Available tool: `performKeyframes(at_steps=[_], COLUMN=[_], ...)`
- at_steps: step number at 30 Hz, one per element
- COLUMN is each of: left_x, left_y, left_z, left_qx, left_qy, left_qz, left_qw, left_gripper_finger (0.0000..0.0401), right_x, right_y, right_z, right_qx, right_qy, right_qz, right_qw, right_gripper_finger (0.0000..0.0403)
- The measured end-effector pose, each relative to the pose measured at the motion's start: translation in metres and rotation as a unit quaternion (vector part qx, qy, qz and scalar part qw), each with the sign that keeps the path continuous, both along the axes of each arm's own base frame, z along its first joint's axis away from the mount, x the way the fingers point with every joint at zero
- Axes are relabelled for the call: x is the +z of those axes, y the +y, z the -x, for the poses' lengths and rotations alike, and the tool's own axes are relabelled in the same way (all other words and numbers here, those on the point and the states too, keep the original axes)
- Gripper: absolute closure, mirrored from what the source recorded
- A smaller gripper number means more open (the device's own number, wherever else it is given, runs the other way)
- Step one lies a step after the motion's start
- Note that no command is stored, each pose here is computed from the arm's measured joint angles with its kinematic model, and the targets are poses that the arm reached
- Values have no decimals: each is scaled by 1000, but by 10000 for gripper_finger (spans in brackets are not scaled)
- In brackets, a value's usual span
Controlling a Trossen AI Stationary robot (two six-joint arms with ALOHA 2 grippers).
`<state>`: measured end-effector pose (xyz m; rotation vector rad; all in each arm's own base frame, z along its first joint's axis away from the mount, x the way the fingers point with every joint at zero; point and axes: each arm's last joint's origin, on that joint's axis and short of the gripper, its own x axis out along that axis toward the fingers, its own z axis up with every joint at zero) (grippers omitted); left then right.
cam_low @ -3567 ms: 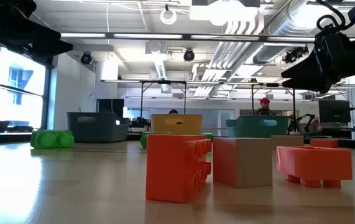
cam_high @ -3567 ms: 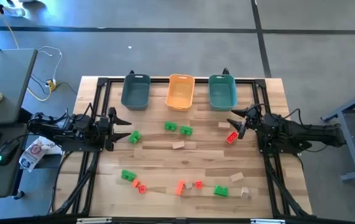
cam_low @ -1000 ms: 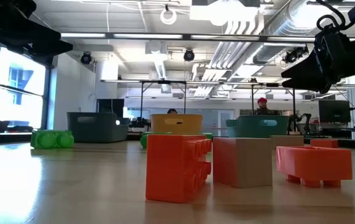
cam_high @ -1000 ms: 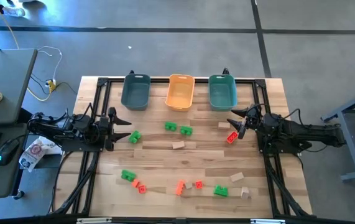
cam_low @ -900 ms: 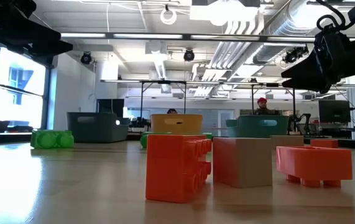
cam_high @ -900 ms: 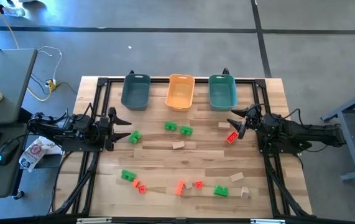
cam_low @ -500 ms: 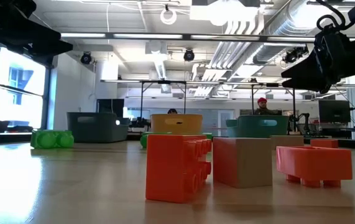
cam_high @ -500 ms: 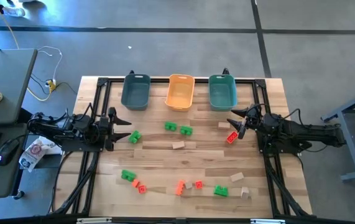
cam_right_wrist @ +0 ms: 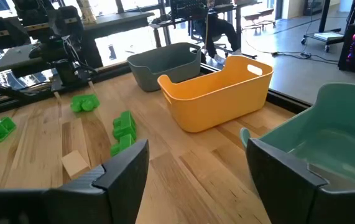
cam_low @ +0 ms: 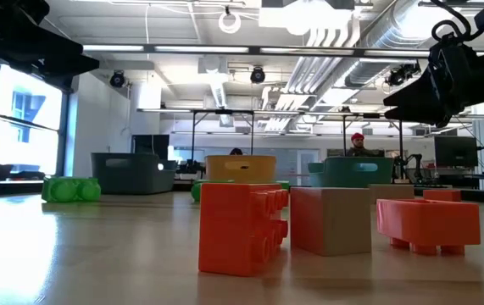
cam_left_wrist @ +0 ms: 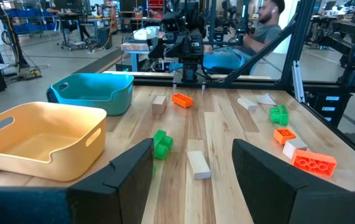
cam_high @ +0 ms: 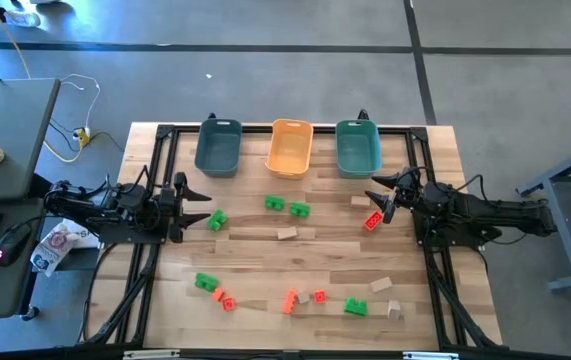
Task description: Sort & place blocks by color
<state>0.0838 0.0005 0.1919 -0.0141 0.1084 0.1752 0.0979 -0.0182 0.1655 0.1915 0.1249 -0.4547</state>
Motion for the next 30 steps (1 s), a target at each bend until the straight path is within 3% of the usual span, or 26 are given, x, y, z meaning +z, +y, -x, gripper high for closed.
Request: performKeyframes(at_steps=[25,30], left_x=[0,0], left_y=[0,0], left_z=[0,0], left_qx=[0,4], left_qy=[0,1], left_qz=[0,-8], left_qw=[1000,1000], left_gripper_finger=[194,194], right_x=[1,3], right_y=[0,0], right_z=[0,0], right_qx=[0,-9], right_qy=[-6,-32], right_qz=[0,-33], right_qw=[1000,999], right_gripper_finger=[146,146])
